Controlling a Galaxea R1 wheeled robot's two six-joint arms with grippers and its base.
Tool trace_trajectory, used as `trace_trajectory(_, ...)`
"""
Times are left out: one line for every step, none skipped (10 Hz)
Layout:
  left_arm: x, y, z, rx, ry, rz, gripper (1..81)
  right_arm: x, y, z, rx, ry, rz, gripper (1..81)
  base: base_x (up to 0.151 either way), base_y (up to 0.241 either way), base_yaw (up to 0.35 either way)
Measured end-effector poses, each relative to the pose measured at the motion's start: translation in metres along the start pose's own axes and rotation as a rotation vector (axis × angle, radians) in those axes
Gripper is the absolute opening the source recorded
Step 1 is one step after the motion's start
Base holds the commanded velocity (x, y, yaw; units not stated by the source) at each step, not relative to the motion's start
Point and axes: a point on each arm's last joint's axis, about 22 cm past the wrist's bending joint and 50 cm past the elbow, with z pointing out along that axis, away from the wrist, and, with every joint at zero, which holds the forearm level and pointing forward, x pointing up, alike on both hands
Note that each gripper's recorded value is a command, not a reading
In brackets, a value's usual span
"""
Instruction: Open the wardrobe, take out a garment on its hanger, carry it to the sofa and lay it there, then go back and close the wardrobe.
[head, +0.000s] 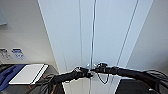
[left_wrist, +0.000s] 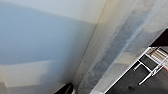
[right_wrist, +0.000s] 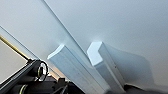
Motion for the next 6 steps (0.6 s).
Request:
trace_trajectory(-0.0001,0.0011,0.0001,-0.002,0.0,0.0,81.1,-0.0007,0.0003,0.0003,0.001,0.006,0.003,81.1,0.0,0.0,0.0)
trace_trajectory(-0.0005,0.0035,-0.0003,-0.008,-0.002,-0.001,81.1,-0.0006,-0.0004,0.0005,0.002,0.009,0.003,81.1,0.0,0.0,0.0)
trace_trajectory(-0.0008,0.0055,-0.0007,-0.013,-0.003,-0.001,81.1,-0.0011,-0.0017,0.0005,0.005,0.008,0.003,81.1,0.0,0.0,0.0)
trace_trajectory(-0.001,0.0059,-0.0013,-0.015,-0.004,-0.005,81.1,-0.0014,-0.0028,0.0007,0.008,0.009,0.003,81.1,0.0,0.0,0.0)
trace_trajectory(-0.002,0.0077,-0.0023,-0.021,-0.007,-0.005,81.1,-0.0019,-0.0036,0.0013,0.011,0.017,0.004,81.1,0.0,0.0,0.0)
trace_trajectory(-0.0026,0.0088,-0.0031,-0.025,-0.008,-0.004,81.1,-0.002,-0.005,0.0015,0.014,0.02,0.004,81.1,0.0,0.0,0.0)
